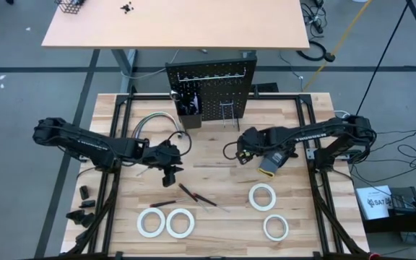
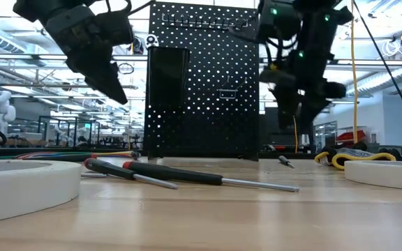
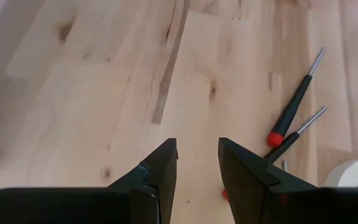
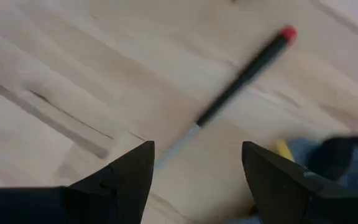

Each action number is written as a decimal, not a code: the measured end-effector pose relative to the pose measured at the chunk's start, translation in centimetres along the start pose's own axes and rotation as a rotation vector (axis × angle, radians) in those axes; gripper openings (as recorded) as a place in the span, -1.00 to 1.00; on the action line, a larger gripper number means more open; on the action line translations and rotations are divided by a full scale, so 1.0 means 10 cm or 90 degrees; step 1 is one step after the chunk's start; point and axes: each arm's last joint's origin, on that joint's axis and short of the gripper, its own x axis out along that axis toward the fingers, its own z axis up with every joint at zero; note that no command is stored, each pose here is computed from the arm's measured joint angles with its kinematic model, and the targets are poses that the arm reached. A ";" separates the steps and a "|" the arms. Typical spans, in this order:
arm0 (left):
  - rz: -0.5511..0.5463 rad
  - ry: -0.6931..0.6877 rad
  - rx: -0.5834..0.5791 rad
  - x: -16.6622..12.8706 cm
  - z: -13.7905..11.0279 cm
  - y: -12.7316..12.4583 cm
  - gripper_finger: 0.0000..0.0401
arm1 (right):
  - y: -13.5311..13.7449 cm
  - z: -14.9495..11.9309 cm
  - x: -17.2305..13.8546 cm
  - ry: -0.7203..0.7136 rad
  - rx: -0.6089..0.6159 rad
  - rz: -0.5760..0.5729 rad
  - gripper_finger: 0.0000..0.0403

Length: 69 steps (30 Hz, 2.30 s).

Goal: Hang tools onto peg board
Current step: Hang the nut driver on the peg board

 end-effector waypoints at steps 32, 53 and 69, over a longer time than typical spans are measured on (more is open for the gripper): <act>0.027 -0.009 -0.015 0.00 0.00 0.01 -0.40 | -0.33 -0.18 0.63 -0.190 0.225 0.007 0.17; 0.007 -0.038 -0.019 -0.01 0.03 -0.07 -0.40 | -0.22 -0.38 0.86 -0.178 0.147 -0.040 -0.90; -0.060 -0.209 0.006 -0.25 0.22 -0.25 -0.40 | 0.33 -0.30 0.21 -0.160 -0.023 0.183 -0.90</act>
